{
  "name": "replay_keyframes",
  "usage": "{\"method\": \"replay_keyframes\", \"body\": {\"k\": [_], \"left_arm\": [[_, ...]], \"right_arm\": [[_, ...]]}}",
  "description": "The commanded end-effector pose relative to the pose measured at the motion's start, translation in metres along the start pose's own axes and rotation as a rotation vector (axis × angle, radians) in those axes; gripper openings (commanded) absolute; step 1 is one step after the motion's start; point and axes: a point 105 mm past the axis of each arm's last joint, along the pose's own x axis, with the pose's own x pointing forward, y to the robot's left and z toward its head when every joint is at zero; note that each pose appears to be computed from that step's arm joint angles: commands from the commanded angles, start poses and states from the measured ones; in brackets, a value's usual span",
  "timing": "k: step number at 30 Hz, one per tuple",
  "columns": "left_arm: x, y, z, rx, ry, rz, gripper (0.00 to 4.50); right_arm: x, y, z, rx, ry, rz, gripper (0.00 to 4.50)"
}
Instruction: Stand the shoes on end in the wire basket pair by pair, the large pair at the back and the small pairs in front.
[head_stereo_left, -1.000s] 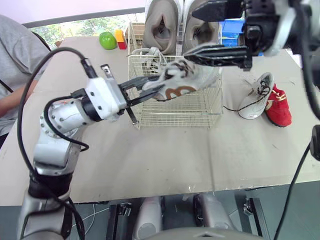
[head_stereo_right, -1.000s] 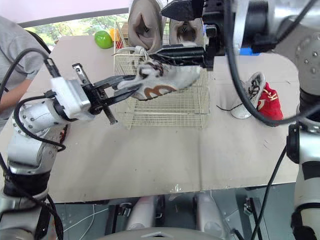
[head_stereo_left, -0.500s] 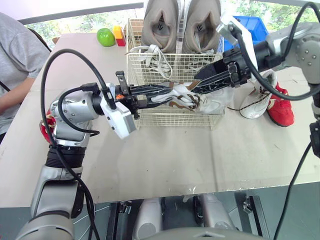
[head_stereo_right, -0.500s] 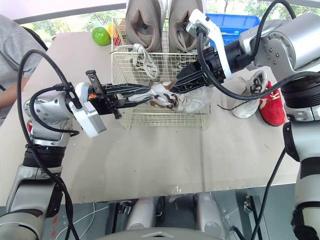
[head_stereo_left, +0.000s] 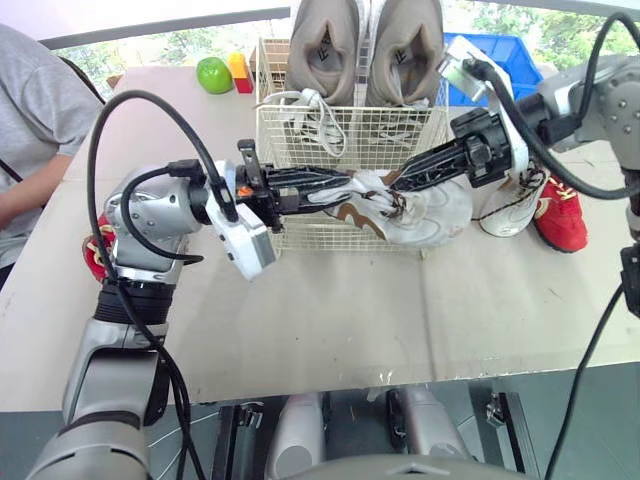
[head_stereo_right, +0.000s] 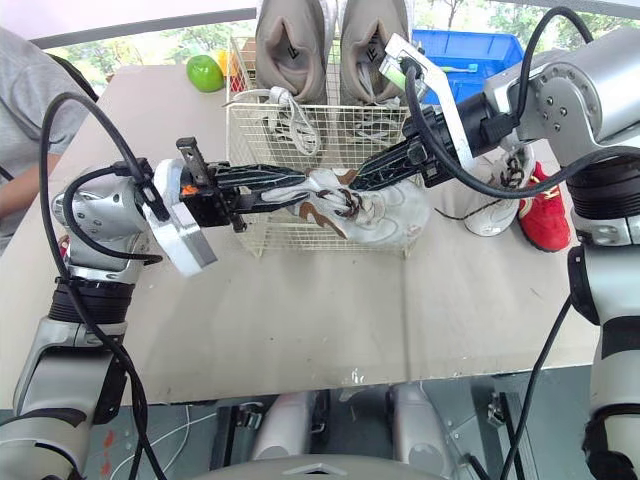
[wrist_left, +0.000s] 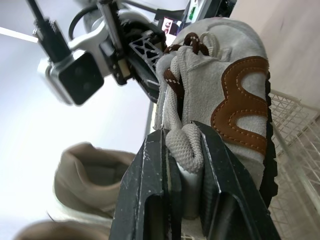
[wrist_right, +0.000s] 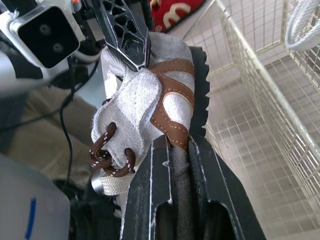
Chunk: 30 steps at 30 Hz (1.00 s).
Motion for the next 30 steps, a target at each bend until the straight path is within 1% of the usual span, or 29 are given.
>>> {"method": "replay_keyframes", "body": {"k": [1,3,4,5,6,8,9,10,12,16,18,19,20,22,25,26,27,28,30], "left_arm": [[-0.02,0.02,-0.001,-0.568,-0.028,0.219,2.0],[-0.03,0.013,-0.002,-1.073,-0.072,0.398,2.97],[-0.031,0.007,0.001,-1.276,-0.087,0.442,3.41],[-0.028,-0.003,0.006,-1.399,-0.069,0.446,3.91],[-0.025,-0.012,0.011,-1.476,-0.063,0.444,3.91],[-0.014,-0.022,0.026,-1.629,-0.117,0.464,3.91],[-0.01,-0.026,0.028,-1.678,-0.119,0.487,3.91],[-0.005,-0.032,0.026,-1.726,-0.093,0.523,3.91],[0.006,-0.035,0.028,-1.767,-0.117,0.558,3.91],[0.019,-0.028,0.01,-1.832,-0.145,0.73,3.91],[0.021,-0.031,0.0,-1.824,-0.104,0.761,3.4],[0.021,-0.03,-0.002,-1.827,-0.111,0.772,3.2],[0.021,-0.028,-0.004,-1.826,-0.115,0.774,2.71],[0.022,-0.027,-0.006,-1.811,-0.096,0.754,2.0],[0.022,-0.025,-0.011,-1.787,-0.078,0.745,0.54],[0.023,-0.023,-0.01,-1.768,-0.078,0.733,0.26],[0.023,-0.02,-0.01,-1.754,-0.081,0.727,0.12],[0.022,-0.017,-0.01,-1.743,-0.086,0.729,0.12],[0.019,-0.009,-0.01,-1.693,-0.067,0.721,0.12]], "right_arm": [[-0.008,0.004,0.011,0.003,-0.125,0.008,0.0],[-0.015,0.002,0.022,-0.008,-0.234,-0.03,0.0],[-0.018,0.002,0.025,-0.014,-0.275,-0.041,0.0],[-0.019,0.002,0.026,-0.025,-0.312,-0.062,0.0],[-0.018,0.002,0.026,-0.035,-0.338,-0.083,0.0],[-0.017,0.004,0.027,-0.03,-0.405,-0.091,0.0],[-0.017,0.005,0.027,-0.023,-0.428,-0.096,0.0],[-0.014,0.004,0.025,-0.025,-0.437,-0.12,0.0],[-0.009,0.005,0.021,-0.034,-0.451,-0.147,0.0],[0.001,0.007,0.016,-0.027,-0.476,-0.169,0.0],[0.003,0.009,0.016,-0.019,-0.49,-0.173,0.0],[0.003,0.01,0.016,-0.016,-0.498,-0.172,0.0],[0.003,0.011,0.017,-0.009,-0.509,-0.167,0.0],[0.005,0.013,0.016,-0.002,-0.522,-0.162,0.0],[0.007,0.015,0.015,0.01,-0.546,-0.15,0.0],[0.008,0.016,0.015,0.015,-0.554,-0.149,0.0],[0.008,0.016,0.014,0.017,-0.562,-0.149,0.0],[0.008,0.017,0.014,0.016,-0.571,-0.15,0.0],[0.003,0.017,0.016,-0.031,-0.586,-0.211,0.0]]}}
